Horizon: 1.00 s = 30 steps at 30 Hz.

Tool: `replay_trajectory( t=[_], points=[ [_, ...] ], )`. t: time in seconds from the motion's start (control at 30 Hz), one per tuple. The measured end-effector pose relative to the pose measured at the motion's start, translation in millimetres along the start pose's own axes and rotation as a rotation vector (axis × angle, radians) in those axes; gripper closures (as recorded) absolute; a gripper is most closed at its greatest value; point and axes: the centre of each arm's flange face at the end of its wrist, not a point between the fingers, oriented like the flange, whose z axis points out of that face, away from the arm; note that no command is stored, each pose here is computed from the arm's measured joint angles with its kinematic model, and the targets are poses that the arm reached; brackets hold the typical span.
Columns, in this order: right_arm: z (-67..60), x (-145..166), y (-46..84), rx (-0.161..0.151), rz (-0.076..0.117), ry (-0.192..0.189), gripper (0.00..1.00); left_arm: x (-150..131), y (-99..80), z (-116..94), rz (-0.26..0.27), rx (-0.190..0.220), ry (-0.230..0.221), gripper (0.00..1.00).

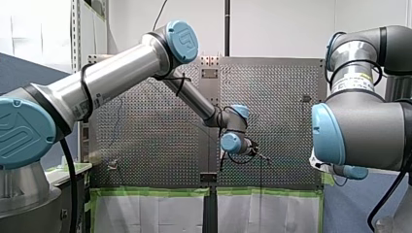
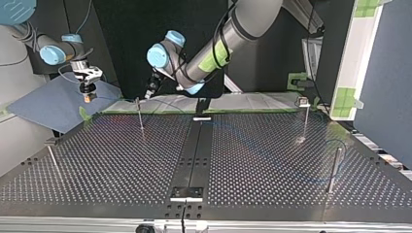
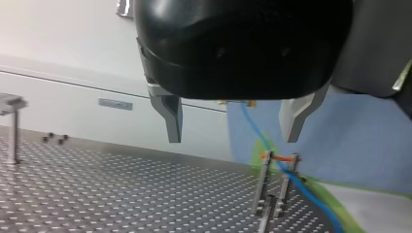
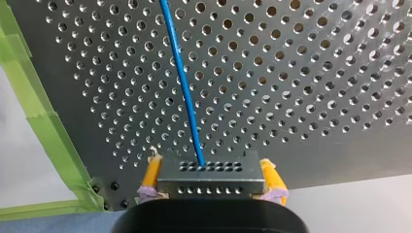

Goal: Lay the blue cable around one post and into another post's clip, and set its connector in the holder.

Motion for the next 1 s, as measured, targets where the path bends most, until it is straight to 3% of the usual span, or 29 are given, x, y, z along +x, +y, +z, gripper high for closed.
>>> replay_trajectory(
  t=[0.43, 0.73, 1.0],
  points=[
    [1.7, -1, -4.4, 0.006, -0.002, -0.001, 1.00, -48, 15.5, -27, -0.069, -0.088, -0.127, 0.00],
    [2.1, -1, -5.6, 0.008, -0.001, -0.002, 1.00, -77, 21.4, -48, -0.110, -0.107, -0.207, 0.00],
    [2.3, -2, -6.7, 0.009, -0.001, -0.004, 1.00, -94, 25.1, -75, -0.119, -0.139, -0.233, 0.00]
  ],
)
